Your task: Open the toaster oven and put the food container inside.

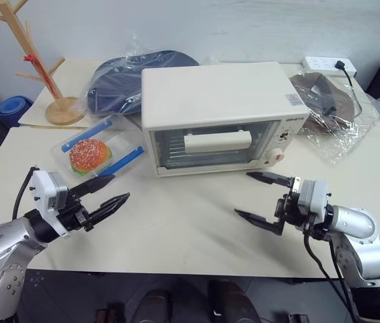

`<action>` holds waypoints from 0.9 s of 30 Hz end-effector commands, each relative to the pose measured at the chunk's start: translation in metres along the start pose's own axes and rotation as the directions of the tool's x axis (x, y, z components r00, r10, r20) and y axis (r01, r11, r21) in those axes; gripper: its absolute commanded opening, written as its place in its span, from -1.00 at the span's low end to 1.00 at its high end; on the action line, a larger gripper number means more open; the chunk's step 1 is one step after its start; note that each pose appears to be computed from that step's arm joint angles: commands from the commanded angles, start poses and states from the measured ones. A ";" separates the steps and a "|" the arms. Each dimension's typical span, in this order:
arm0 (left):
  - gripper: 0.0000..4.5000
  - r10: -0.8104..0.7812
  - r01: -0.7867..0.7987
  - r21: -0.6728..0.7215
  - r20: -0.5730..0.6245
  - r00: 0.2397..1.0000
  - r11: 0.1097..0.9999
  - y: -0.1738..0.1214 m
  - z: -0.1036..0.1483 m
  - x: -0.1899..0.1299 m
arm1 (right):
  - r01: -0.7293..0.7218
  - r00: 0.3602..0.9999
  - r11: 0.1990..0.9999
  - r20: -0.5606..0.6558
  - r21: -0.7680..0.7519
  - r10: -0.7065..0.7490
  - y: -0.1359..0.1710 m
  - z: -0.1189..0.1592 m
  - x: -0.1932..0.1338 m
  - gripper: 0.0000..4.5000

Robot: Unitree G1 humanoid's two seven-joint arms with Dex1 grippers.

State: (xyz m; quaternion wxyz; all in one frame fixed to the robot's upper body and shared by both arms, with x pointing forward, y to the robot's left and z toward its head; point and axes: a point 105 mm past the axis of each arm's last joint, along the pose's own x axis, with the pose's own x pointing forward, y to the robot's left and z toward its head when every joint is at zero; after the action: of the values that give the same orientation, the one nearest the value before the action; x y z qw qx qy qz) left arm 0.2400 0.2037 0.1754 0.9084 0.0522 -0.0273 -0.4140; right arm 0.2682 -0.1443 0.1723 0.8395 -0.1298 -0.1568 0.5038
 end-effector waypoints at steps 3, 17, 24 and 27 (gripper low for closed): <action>0.28 -0.004 0.004 0.007 0.014 1.000 1.000 0.001 0.005 0.001 | 0.130 0.988 0.992 0.087 0.001 -0.129 -0.029 0.021 0.008 1.00; 0.99 0.005 -0.005 0.002 0.003 1.000 1.000 -0.001 -0.002 -0.004 | -0.051 0.993 0.999 0.107 0.004 0.051 -0.008 0.027 0.024 1.00; 0.99 0.015 -0.015 0.005 0.024 1.000 1.000 0.004 0.000 -0.003 | -0.152 0.986 0.986 0.057 -0.073 0.156 0.013 0.025 0.014 1.00; 0.81 0.011 -0.010 -0.017 0.057 0.998 1.000 0.007 0.005 -0.001 | -0.199 0.980 0.975 0.002 -0.100 0.200 0.023 0.014 0.006 1.00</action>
State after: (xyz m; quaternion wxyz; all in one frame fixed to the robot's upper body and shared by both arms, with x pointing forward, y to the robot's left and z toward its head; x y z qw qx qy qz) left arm 0.2437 0.2077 0.1713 0.9106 0.0375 -0.0281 -0.4106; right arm 0.2589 -0.1366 0.1730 0.8058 -0.1543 -0.1506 0.5516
